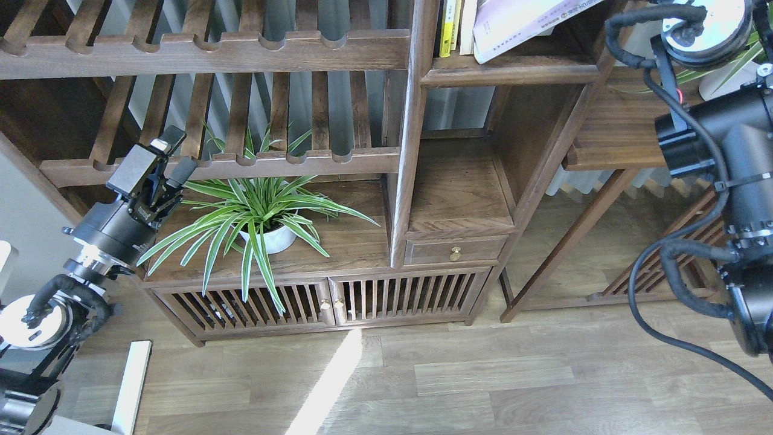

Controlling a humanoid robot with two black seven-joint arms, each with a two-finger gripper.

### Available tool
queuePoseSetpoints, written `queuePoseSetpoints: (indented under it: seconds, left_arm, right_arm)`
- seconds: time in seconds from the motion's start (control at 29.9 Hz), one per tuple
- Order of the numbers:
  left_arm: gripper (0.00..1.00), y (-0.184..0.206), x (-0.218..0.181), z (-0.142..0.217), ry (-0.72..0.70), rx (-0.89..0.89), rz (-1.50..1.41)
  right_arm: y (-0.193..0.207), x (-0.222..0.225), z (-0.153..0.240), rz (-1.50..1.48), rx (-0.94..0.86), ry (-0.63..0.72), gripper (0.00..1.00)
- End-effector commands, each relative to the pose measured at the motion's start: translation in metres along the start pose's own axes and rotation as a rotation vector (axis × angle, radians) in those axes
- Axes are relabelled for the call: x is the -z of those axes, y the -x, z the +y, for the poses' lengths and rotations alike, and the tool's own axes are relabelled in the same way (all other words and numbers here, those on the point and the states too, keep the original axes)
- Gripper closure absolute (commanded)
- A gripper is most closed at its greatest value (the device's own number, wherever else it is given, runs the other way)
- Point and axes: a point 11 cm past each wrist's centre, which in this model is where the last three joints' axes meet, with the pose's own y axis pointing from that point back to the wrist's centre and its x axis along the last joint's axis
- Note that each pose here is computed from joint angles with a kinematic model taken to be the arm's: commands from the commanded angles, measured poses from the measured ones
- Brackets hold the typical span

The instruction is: Organize books on shelf

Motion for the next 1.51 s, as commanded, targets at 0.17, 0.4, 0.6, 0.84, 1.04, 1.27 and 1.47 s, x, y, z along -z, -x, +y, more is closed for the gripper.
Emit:
queuePoseSetpoints:
  seconds: [0.17, 0.4, 0.6, 0.84, 1.04, 1.27, 1.47]
  left_arm:
    - [0.03, 0.013, -0.002, -0.016, -0.002, 0.046, -0.008]
    - [0.03, 0.029, -0.009, -0.030, -0.001, 0.092, -0.030]
    - [0.03, 0.062, -0.014, -0.060, -0.020, 0.184, -0.070]
    - [0.05, 0.123, 0.009, -0.103, -0.084, 0.362, -0.121]
    - [0.04, 0.146, 0.045, -0.126, -0.130, 0.441, -0.111]
    - [0.04, 0.142, 0.065, -0.129, -0.175, 0.436, -0.100]
    - [0.04, 0.139, 0.074, -0.130, -0.198, 0.429, -0.102]
  right_arm:
    - [-0.008, -0.043, 0.044, -0.020, 0.236, 0.076, 0.01]
    - [0.000, -0.066, 0.074, -0.048, 0.481, 0.118, 0.01]
    - [-0.015, -0.099, 0.098, -0.089, 0.437, 0.184, 0.01]
    - [-0.001, -0.166, 0.126, -0.236, 0.425, 0.253, 0.02]
    - [0.002, -0.183, 0.136, -0.279, 0.408, 0.259, 0.02]
    - [-0.010, -0.179, 0.141, -0.282, 0.374, 0.240, 0.02]
    - [-0.009, -0.179, 0.140, -0.290, 0.374, 0.236, 0.02]
